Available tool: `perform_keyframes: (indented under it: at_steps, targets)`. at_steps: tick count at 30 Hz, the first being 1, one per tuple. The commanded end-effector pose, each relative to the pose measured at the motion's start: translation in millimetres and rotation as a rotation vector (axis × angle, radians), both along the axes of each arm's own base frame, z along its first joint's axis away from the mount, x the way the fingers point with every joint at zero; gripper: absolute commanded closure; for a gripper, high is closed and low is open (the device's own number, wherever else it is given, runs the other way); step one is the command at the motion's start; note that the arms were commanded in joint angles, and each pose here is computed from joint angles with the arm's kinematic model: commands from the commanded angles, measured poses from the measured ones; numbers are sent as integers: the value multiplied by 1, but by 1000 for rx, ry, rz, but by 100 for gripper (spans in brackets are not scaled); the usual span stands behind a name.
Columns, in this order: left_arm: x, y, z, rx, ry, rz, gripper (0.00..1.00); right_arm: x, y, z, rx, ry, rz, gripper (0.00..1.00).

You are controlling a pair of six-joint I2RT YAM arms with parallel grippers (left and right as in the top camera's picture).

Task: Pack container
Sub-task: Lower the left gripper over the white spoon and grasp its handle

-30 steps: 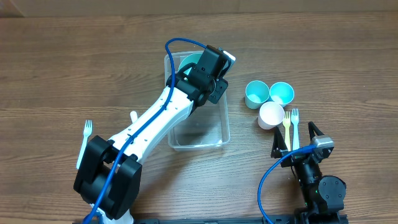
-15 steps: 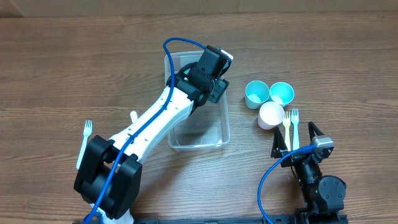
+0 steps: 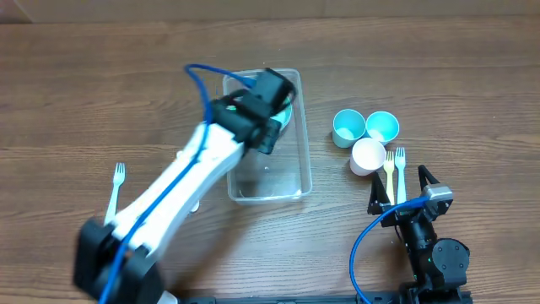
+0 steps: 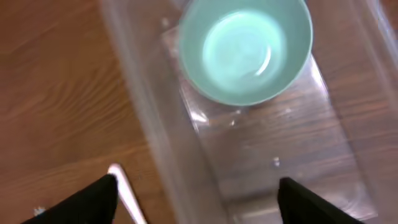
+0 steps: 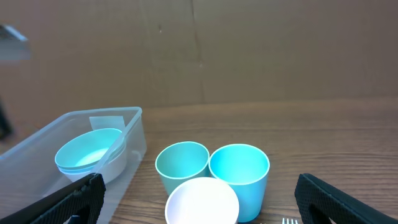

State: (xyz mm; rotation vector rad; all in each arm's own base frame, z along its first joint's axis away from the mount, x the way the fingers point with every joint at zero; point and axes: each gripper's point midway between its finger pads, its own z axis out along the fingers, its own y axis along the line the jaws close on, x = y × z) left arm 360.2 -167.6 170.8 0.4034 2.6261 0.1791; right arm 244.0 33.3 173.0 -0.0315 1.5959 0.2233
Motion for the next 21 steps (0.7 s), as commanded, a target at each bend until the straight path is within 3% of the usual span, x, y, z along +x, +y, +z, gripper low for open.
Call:
perform_keyframes:
  at_steps: [1, 8, 14, 21]
  targets:
    - [-31, 31, 77, -283, -50, 205, 0, 0, -2, -2, -3, -5, -12, 0]
    - [-90, 89, 71, -271, 69, 435, 0, 0, -2, -2, -3, -4, -12, 0]
    - [-100, 108, 11, -259, 173, 569, 0, 0, -2, -2, -3, -5, -12, 0]
    - [-106, 127, -62, -360, 267, 703, 0, 0, -2, -2, -3, -5, -12, 0]
